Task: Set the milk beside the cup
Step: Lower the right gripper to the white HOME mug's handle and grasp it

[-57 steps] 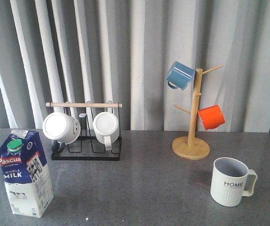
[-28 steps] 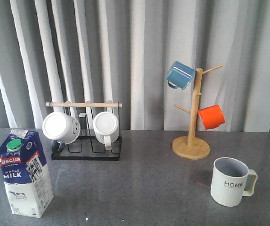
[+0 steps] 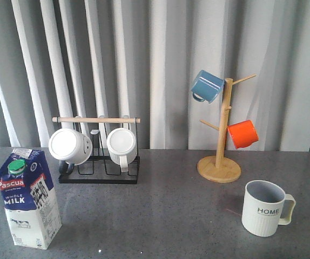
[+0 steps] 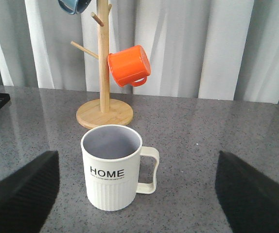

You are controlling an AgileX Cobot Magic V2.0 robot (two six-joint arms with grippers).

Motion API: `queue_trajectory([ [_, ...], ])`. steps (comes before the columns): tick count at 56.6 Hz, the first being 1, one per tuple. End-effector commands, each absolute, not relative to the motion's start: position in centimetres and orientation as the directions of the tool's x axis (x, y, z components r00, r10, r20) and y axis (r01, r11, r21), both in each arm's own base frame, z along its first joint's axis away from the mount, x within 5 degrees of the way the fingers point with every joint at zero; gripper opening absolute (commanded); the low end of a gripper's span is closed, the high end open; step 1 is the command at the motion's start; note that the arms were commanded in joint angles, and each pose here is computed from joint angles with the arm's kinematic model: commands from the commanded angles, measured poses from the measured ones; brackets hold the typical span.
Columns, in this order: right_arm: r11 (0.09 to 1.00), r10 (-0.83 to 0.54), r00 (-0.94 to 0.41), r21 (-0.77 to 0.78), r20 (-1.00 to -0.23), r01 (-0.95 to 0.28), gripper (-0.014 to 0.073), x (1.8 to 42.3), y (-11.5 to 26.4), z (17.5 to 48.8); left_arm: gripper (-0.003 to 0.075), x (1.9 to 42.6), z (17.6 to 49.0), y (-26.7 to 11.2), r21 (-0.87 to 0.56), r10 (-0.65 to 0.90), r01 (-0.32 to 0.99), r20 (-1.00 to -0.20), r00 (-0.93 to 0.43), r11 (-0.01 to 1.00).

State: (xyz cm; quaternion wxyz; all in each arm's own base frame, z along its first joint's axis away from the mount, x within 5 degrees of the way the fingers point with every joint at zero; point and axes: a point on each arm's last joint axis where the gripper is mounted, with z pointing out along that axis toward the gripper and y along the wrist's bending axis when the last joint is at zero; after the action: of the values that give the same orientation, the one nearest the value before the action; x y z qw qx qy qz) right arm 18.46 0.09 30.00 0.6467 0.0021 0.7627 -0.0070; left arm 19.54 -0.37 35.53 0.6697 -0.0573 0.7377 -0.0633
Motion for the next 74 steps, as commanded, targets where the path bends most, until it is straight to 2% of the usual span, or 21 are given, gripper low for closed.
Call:
queue_trajectory([
  [1,0.999,-0.018,-0.045,-0.02,-0.999,0.04,0.0688,18.7,-0.2,32.0,0.0631,19.3,37.4,-0.1,-0.174,-0.174,-0.013,-0.985,0.009,0.985],
  [14,0.999,-0.025,-0.05,-0.027,-0.998,0.042,0.0654,18.8,-0.2,31.8,0.0603,19.3,37.4,-0.1,-0.174,-0.174,-0.01,-0.985,0.0,0.985],
  [24,0.99,-0.13,-0.095,-0.134,-0.987,0.037,0.0613,20.0,-0.3,30.8,0.056,19.3,37.4,-0.1,-0.174,-0.174,-0.01,-0.985,0.0,0.985],
  [35,0.966,-0.23,-0.117,-0.241,-0.966,0.095,0.0583,23.3,-2.4,28.4,0.0533,19.3,37.4,-0.1,-0.174,-0.174,-0.01,-0.985,0.0,0.985],
  [43,0.979,-0.19,-0.13,-0.197,-0.973,0.045,0.0582,25.9,-3.3,25.5,0.0533,19.3,37.3,-0.2,-0.174,-0.174,-0.007,-0.985,-0.007,0.985],
  [48,0.992,-0.126,-0.093,-0.128,-0.988,0.017,0.0582,27.0,-3.3,24.3,0.0533,19.3,37.3,-0.2,-0.174,-0.174,-0.007,-0.985,-0.005,0.985],
  [54,0.993,-0.117,-0.022,-0.118,-0.993,0.0,0.0582,28.3,-3.3,22.8,0.0533,19.3,37.3,-0.2,-0.174,-0.174,-0.006,-0.985,-0.008,0.985],
  [74,0.994,-0.08,-0.004,-0.08,-0.997,0.069,0.0582,30.3,-4.2,18.1,0.0533,19.3,37.3,-0.2,-0.174,-0.174,-0.006,-0.985,-0.007,0.985],
])
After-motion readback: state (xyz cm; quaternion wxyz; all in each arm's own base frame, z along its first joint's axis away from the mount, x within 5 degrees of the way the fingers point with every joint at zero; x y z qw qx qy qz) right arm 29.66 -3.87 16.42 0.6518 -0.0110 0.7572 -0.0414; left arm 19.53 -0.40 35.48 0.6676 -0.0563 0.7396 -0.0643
